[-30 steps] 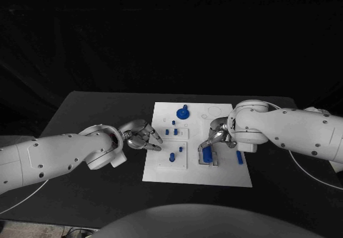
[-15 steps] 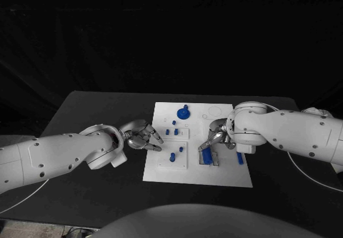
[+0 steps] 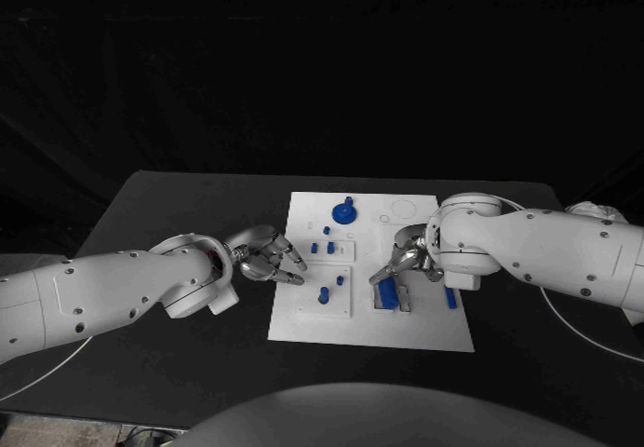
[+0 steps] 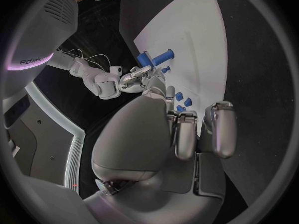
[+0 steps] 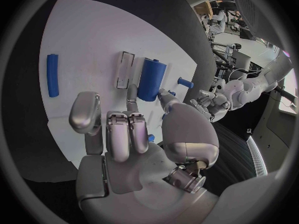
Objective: Assemble the parts on the task board
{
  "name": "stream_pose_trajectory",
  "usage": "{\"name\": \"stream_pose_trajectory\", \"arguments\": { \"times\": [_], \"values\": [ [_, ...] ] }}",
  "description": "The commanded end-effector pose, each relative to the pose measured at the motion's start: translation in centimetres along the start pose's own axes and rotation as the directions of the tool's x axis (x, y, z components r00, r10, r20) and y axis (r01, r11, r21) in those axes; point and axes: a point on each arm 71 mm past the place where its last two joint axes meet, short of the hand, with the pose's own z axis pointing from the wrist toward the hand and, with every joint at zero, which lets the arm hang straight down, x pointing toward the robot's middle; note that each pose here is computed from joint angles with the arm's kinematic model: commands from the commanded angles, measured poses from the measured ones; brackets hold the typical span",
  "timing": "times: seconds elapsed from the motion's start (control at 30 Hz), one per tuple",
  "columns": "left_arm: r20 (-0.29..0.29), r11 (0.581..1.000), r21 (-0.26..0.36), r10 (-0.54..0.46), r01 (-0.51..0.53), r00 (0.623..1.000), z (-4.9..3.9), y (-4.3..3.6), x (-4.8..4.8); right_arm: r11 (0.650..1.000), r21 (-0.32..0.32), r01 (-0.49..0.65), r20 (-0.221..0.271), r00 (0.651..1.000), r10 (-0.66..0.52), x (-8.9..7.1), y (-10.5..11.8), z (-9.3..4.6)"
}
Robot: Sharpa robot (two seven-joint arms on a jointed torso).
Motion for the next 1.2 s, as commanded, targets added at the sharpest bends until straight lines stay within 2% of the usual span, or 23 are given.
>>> {"name": "stream_pose_trajectory", "arguments": {
  "times": [0.03, 0.37, 0.53, 0.63, 0.77, 0.87, 1.0, 1.1, 1.2],
  "values": [
    [-0.022, 1.0, -0.001, -0.006, 0.006, 1.0, 0.05, -0.09, 0.23, 1.0, -0.004, 0.008, 0.003, 1.0, -0.008, 0.1, 0.0, 0.0],
    [-0.028, 1.0, -0.006, -0.006, 0.006, 1.0, 0.04, -0.03, 0.26, 1.0, -0.004, -0.019, 0.027, 0.999, 0.019, 0.0, -0.4, -0.1],
    [-0.028, 1.0, -0.009, -0.006, 0.006, 1.0, -0.02, 0.02, 0.23, 0.998, -0.018, -0.059, 0.07, 0.996, 0.06, -0.2, -0.9, -0.5],
    [-0.026, 1.0, -0.008, -0.006, 0.006, 1.0, -0.05, 0.03, 0.21, 0.995, -0.048, -0.082, 0.103, 0.991, 0.086, -0.4, -1.1, -1.2],
    [-0.018, 1.0, 0.0, -0.006, 0.006, 1.0, -0.13, -0.02, 0.15, 0.983, -0.145, -0.109, 0.178, 0.975, 0.134, -0.8, -1.4, -2.9],
    [-0.002, 1.0, 0.015, -0.005, 0.005, 1.0, -0.23, -0.1, 0.02, 0.96, -0.255, -0.116, 0.27, 0.945, 0.186, -0.9, -2.0, -5.0],
    [0.018, 1.0, 0.03, -0.008, 0.007, 1.0, -0.38, -0.18, -0.15, 0.936, -0.339, -0.096, 0.352, 0.91, 0.22, -0.7, -3.1, -6.9],
    [0.027, 0.999, 0.035, -0.01, 0.009, 1.0, -0.47, -0.17, -0.24, 0.934, -0.344, -0.093, 0.369, 0.902, 0.225, -0.3, -4.1, -7.8],
    [0.029, 0.999, 0.034, -0.012, 0.011, 1.0, -0.51, -0.12, -0.29, 0.952, -0.288, -0.102, 0.349, 0.915, 0.203, 0.4, -5.9, -8.3]
  ]
}}
